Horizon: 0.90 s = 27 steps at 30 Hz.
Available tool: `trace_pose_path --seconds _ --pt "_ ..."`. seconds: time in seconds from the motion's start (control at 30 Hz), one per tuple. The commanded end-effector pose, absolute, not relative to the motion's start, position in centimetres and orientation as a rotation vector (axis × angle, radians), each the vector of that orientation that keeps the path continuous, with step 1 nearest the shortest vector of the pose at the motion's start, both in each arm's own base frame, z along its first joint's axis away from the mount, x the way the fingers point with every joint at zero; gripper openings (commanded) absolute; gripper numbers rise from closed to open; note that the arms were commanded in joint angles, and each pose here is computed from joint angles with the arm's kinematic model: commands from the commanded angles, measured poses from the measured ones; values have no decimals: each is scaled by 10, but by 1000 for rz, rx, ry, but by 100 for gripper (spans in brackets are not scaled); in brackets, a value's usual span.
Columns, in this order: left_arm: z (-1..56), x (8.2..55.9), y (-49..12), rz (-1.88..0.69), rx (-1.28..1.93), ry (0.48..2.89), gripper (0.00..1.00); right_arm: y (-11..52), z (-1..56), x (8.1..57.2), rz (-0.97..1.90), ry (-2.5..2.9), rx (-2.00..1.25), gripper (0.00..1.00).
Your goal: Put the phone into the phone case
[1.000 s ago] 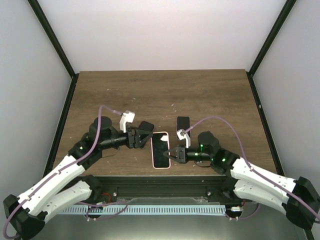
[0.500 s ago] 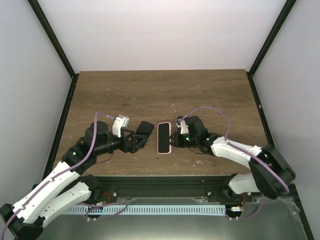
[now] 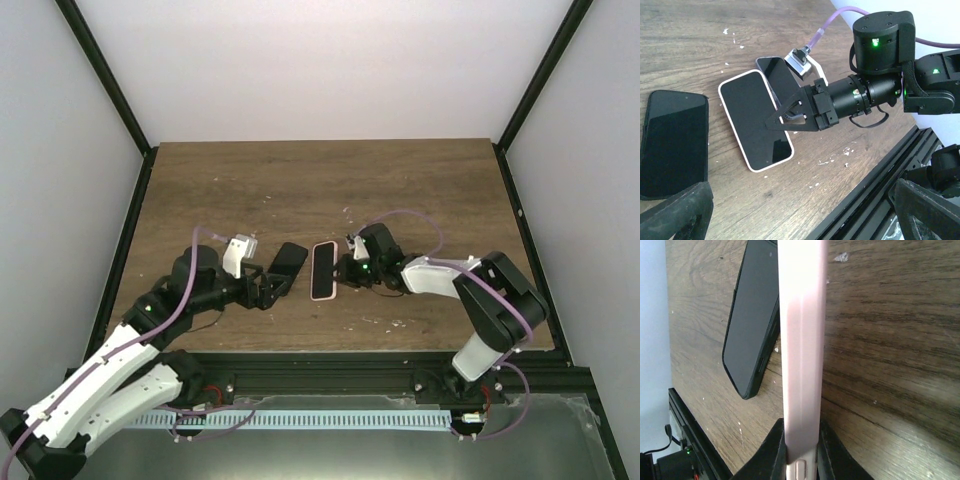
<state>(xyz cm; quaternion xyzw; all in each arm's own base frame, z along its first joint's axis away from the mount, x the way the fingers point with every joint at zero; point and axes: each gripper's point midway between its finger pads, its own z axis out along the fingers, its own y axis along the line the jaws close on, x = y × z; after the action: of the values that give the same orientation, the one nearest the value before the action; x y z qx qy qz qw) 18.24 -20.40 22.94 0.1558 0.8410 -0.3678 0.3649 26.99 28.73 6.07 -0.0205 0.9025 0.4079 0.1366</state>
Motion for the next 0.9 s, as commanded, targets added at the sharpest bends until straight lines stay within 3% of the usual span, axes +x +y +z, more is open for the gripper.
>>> trace_pose_path --seconds 0.0,0.27,0.43,0.67,0.73,0.87 --pt "227 181 -202 -933 405 2173 100 298 71 291 1222 2541 -51 6" --pt "219 190 -186 -825 316 2205 100 289 64 292 1166 2585 37 23" --pt "217 192 -183 -814 279 2210 100 280 77 292 1119 2569 51 43" --pt "225 196 -176 -793 206 2197 100 270 109 278 1124 2512 0 82" --pt "229 198 -168 -765 158 2188 100 264 122 272 1113 2485 -15 97" --pt "234 204 -155 -720 53 2162 100 247 153 263 1059 2414 -43 100"
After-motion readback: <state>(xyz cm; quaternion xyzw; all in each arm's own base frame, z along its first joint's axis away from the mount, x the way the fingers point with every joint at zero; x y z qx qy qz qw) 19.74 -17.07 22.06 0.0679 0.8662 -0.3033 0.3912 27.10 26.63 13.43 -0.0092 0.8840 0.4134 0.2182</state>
